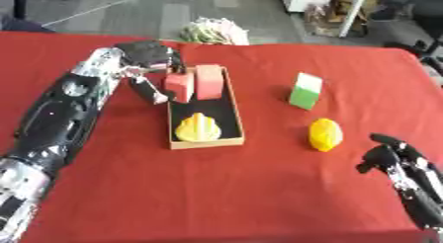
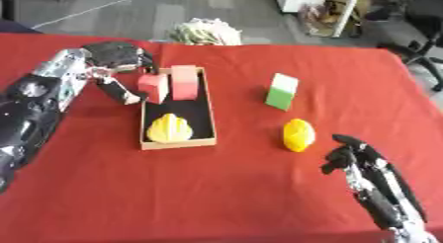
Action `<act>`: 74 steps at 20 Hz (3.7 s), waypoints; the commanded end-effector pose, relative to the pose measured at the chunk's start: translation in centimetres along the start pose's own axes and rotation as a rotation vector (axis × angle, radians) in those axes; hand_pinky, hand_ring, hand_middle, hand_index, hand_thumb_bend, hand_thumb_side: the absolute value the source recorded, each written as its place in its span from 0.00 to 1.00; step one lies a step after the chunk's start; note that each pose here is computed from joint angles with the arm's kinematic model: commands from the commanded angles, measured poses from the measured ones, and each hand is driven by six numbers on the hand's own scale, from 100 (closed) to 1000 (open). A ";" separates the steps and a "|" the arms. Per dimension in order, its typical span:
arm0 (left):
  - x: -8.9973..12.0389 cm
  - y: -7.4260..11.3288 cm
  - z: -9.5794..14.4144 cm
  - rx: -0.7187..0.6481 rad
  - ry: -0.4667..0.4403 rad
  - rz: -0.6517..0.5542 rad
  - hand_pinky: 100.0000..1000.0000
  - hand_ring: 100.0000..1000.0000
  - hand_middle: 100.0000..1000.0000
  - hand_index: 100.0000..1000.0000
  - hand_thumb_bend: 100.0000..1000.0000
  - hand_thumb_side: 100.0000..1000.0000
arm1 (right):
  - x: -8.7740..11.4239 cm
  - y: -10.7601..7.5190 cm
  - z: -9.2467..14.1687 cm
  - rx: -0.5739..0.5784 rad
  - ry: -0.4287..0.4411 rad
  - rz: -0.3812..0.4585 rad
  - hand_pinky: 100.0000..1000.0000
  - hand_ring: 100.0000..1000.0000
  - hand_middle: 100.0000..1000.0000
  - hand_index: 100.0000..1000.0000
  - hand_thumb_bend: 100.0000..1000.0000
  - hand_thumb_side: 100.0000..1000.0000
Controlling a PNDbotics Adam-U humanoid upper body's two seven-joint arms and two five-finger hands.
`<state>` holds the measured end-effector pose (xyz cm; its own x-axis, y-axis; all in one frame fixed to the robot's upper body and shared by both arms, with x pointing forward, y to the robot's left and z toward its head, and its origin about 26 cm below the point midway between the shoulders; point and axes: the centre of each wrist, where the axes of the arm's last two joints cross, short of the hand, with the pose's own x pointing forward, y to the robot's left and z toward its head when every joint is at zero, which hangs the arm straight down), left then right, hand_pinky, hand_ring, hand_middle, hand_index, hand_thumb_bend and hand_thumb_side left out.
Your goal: Pick up objects on the table and place them in the box.
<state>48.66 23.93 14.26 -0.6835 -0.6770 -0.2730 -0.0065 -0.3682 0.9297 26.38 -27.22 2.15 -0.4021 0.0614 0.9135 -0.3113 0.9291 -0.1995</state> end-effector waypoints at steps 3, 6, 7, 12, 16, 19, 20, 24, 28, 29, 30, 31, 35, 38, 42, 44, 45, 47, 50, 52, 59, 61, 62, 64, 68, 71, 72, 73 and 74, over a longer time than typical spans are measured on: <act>-0.1 1.0 -0.2 0.047 0.029 -0.026 0.64 0.58 0.60 0.76 0.00 0.20 | 0.3 -0.4 -0.2 0.012 -0.013 0.008 0.55 0.45 0.49 0.80 0.00 0.47; -0.3 0.9 0.0 0.037 0.062 -0.043 0.72 0.68 0.73 0.85 0.07 0.24 | 0.3 -0.4 -0.2 0.012 -0.012 0.008 0.55 0.45 0.49 0.80 0.00 0.48; -0.5 1.0 0.1 0.033 0.077 -0.051 0.73 0.70 0.75 0.86 0.11 0.25 | 0.3 -0.4 -0.2 0.012 -0.011 0.007 0.55 0.45 0.49 0.80 0.00 0.48; -0.9 1.1 0.5 0.030 0.155 -0.087 0.78 0.76 0.82 0.89 0.21 0.30 | 0.3 -0.4 -0.3 0.015 -0.013 0.007 0.55 0.45 0.49 0.80 0.00 0.47; -0.9 0.7 0.5 0.041 0.193 -0.104 0.81 0.79 0.86 0.91 0.25 0.32 | 0.3 -0.4 -0.3 0.017 -0.012 0.006 0.55 0.44 0.49 0.80 0.00 0.47; -1.0 0.5 0.7 0.073 0.212 -0.102 0.82 0.79 0.85 0.91 0.19 0.28 | 0.3 -0.4 -0.3 0.017 -0.012 0.007 0.55 0.44 0.49 0.80 0.00 0.47; -1.2 0.6 1.0 0.102 0.219 -0.090 0.81 0.78 0.84 0.90 0.14 0.25 | 0.3 -0.4 -0.3 0.016 -0.012 0.007 0.55 0.44 0.49 0.80 0.00 0.47; -2.9 2.7 3.4 0.280 0.227 0.016 0.78 0.73 0.77 0.88 0.00 0.16 | 0.3 -0.7 -0.1 0.005 -0.012 0.018 0.55 0.44 0.49 0.80 0.00 0.46; -4.2 6.0 7.5 0.517 0.171 0.203 0.75 0.65 0.69 0.83 0.00 0.22 | 0.6 -1.4 -0.2 -0.008 -0.020 0.044 0.56 0.44 0.49 0.81 0.00 0.42; -4.1 6.6 8.7 0.571 0.137 0.267 0.74 0.63 0.66 0.82 0.00 0.29 | 0.8 -1.7 -0.3 -0.009 -0.026 0.057 0.56 0.45 0.50 0.81 0.00 0.40; -3.8 7.1 9.9 0.625 0.092 0.343 0.73 0.62 0.65 0.82 0.00 0.32 | 1.0 -2.1 -0.5 -0.008 -0.036 0.076 0.56 0.45 0.50 0.81 0.00 0.38; -3.2 7.4 11.1 0.668 0.042 0.420 0.73 0.60 0.63 0.81 0.00 0.37 | 1.4 -2.8 -0.7 -0.004 -0.053 0.111 0.56 0.45 0.50 0.81 0.00 0.44; 0.2 7.2 15.1 0.729 -0.146 0.680 0.71 0.58 0.60 0.80 0.00 0.45 | 3.1 -5.7 -1.9 0.056 -0.108 0.245 0.57 0.46 0.51 0.82 0.00 0.31; 2.8 6.2 17.2 0.708 -0.212 0.815 0.71 0.57 0.59 0.80 0.00 0.50 | 4.1 -8.2 -2.6 0.136 -0.132 0.367 0.59 0.48 0.54 0.84 0.00 0.24; 5.1 3.4 18.8 0.643 -0.204 0.964 0.69 0.54 0.57 0.79 0.00 0.59 | 4.8 -11.0 -3.3 0.291 -0.139 0.542 0.62 0.53 0.59 0.88 0.00 0.15; 5.9 1.8 19.1 0.614 -0.176 1.038 0.68 0.53 0.56 0.79 0.00 0.66 | 5.2 -12.2 -3.8 0.384 -0.132 0.630 0.66 0.59 0.64 0.91 0.00 0.11; 6.3 1.1 19.2 0.604 -0.162 1.070 0.67 0.53 0.55 0.79 0.00 0.68 | 5.4 -12.7 -4.1 0.435 -0.128 0.676 0.68 0.63 0.68 0.93 0.00 0.11; 7.0 0.1 19.4 0.592 -0.145 1.122 0.67 0.52 0.55 0.79 0.00 0.70 | 5.9 -13.6 -5.0 0.540 -0.122 0.774 0.72 0.71 0.74 0.95 0.00 0.12; 7.8 -0.8 19.5 0.580 -0.135 1.171 0.67 0.52 0.54 0.79 0.00 0.73 | 6.5 -14.5 -6.4 0.685 -0.116 0.910 0.76 0.77 0.80 0.97 0.00 0.14; 8.1 -1.0 19.5 0.573 -0.134 1.192 0.67 0.52 0.54 0.79 0.00 0.74 | 6.4 -14.7 -7.3 0.761 -0.112 0.973 0.77 0.80 0.83 0.97 0.00 0.15; 8.9 -1.4 19.1 0.544 -0.150 1.228 0.67 0.51 0.54 0.79 0.00 0.77 | 4.4 -14.5 -9.1 0.896 -0.085 1.072 0.79 0.83 0.85 0.98 0.00 0.18; 9.0 -1.5 19.1 0.539 -0.153 1.231 0.67 0.51 0.54 0.79 0.00 0.78 | 3.7 -14.4 -9.5 0.907 -0.075 1.088 0.80 0.84 0.85 0.98 0.00 0.18; 9.1 -1.5 19.0 0.536 -0.154 1.232 0.67 0.51 0.54 0.79 0.00 0.78 | 3.4 -14.4 -9.6 0.914 -0.068 1.095 0.80 0.84 0.85 0.98 0.00 0.18; 9.1 -1.5 19.0 0.531 -0.157 1.233 0.67 0.51 0.54 0.79 0.00 0.78 | 2.7 -14.4 -9.7 0.922 -0.056 1.107 0.80 0.85 0.86 0.98 0.00 0.19; 9.3 -1.6 18.9 0.522 -0.163 1.235 0.67 0.51 0.54 0.79 0.00 0.78 | 1.7 -14.3 -9.8 0.942 -0.033 1.138 0.81 0.86 0.86 0.98 0.00 0.20; 9.4 -1.7 18.8 0.518 -0.165 1.236 0.67 0.51 0.54 0.79 0.00 0.78 | 1.0 -14.3 -9.8 0.959 -0.005 1.169 0.82 0.86 0.87 0.98 0.00 0.21; 9.4 -1.7 18.8 0.516 -0.166 1.237 0.67 0.51 0.54 0.79 0.00 0.79 | 0.8 -14.3 -9.8 0.964 0.006 1.181 0.82 0.87 0.87 0.97 0.00 0.22; 9.4 -1.7 18.8 0.513 -0.167 1.236 0.67 0.51 0.54 0.79 0.00 0.79 | 0.6 -14.3 -9.8 0.970 0.017 1.193 0.82 0.87 0.87 0.97 0.00 0.22; 9.5 -1.7 18.8 0.512 -0.168 1.234 0.67 0.51 0.54 0.79 0.00 0.79 | 0.3 -14.3 -9.8 0.976 0.028 1.204 0.82 0.87 0.87 0.97 0.00 0.23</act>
<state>28.59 30.18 14.06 -0.5002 -0.2879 0.8166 0.4335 0.7331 0.5240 38.75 -36.12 7.62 -0.7771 0.6210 0.1022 -0.2649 -0.1754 -0.9482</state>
